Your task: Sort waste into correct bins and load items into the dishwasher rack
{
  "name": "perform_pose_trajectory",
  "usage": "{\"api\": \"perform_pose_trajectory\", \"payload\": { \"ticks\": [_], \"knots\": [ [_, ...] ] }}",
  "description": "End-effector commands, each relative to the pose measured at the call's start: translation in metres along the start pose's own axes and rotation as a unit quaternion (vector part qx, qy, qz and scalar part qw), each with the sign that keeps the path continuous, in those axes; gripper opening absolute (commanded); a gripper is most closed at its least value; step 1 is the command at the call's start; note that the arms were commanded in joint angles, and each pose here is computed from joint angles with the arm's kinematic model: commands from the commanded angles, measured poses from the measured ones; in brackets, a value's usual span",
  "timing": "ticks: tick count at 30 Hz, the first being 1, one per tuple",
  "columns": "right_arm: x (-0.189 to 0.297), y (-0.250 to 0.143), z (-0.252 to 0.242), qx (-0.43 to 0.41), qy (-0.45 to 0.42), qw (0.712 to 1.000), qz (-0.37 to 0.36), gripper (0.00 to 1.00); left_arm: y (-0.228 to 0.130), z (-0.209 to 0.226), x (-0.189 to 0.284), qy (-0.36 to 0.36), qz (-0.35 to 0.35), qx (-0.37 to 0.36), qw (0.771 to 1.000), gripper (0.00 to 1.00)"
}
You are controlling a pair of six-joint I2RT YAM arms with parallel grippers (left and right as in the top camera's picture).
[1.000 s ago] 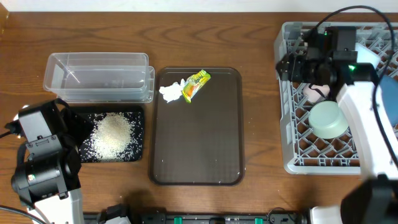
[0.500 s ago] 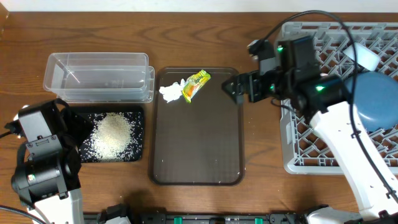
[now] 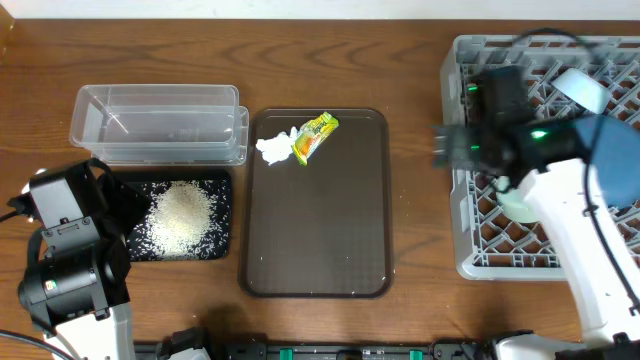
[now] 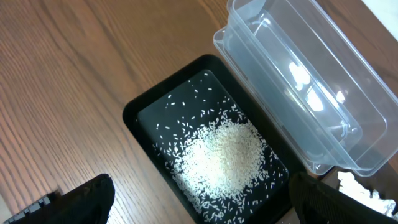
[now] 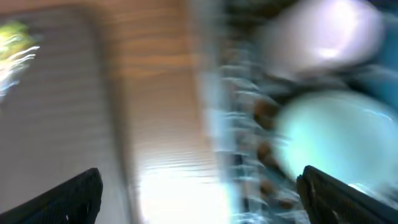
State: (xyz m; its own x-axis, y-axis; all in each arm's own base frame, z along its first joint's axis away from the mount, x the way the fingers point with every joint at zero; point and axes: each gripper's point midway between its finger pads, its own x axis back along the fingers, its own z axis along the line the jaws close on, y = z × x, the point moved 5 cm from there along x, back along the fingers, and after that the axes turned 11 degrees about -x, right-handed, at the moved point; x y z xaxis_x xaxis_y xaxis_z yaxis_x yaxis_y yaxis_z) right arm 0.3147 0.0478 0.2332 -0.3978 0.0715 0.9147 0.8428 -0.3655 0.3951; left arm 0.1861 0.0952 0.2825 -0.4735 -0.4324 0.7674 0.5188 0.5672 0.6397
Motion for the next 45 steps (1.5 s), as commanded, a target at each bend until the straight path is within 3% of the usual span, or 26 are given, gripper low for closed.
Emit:
{"api": "perform_pose_trajectory", "payload": {
  "ticks": [1,12,20,26,29,31,33,35,38,42,45],
  "knots": [
    [0.001,0.022,-0.053,-0.1,-0.102,0.989,-0.041,0.99,0.003,0.002,0.002,0.005,-0.005,0.004,1.0,0.93],
    [-0.002,0.031,-0.119,-0.202,-0.133,0.97,-0.019,0.99,0.003,0.002,0.002,0.005,-0.005,0.004,1.0,0.92],
    [-0.002,0.032,-0.124,-0.21,-0.136,0.968,-0.019,0.99,0.003,0.002,0.002,0.003,-0.006,0.007,1.0,0.92],
    [-0.002,0.032,-0.123,-0.209,-0.136,0.968,-0.019,0.99,0.005,-0.01,0.002,-0.042,-0.003,0.081,0.996,0.93],
    [-0.002,0.032,-0.123,-0.208,-0.135,0.968,-0.019,0.99,0.005,-0.011,0.002,-0.046,0.0,0.081,0.996,0.92],
    [-0.002,0.032,-0.123,-0.208,-0.135,0.968,-0.019,0.99,0.0,-0.023,0.004,-0.093,0.023,0.08,0.992,0.92],
    [-0.002,0.032,-0.123,-0.209,-0.135,0.968,-0.019,0.99,-0.009,-0.044,0.011,-0.178,0.073,0.107,0.975,0.92],
    [-0.002,0.032,-0.123,-0.209,-0.135,0.968,-0.019,0.99,-0.02,-0.066,0.023,-0.265,0.139,0.136,0.944,0.93],
    [-0.002,0.032,-0.123,-0.209,-0.136,0.968,-0.019,0.99,-0.038,-0.083,0.044,-0.353,0.219,0.124,0.901,0.92],
    [-0.002,0.032,-0.123,-0.209,-0.135,0.968,-0.019,0.99,-0.028,-0.115,0.077,-0.514,0.187,0.017,0.837,0.92],
    [-0.002,0.032,-0.123,-0.209,-0.135,0.968,-0.019,0.99,-0.019,-0.138,0.101,-0.586,0.151,-0.042,0.795,0.92]
  ]
}}
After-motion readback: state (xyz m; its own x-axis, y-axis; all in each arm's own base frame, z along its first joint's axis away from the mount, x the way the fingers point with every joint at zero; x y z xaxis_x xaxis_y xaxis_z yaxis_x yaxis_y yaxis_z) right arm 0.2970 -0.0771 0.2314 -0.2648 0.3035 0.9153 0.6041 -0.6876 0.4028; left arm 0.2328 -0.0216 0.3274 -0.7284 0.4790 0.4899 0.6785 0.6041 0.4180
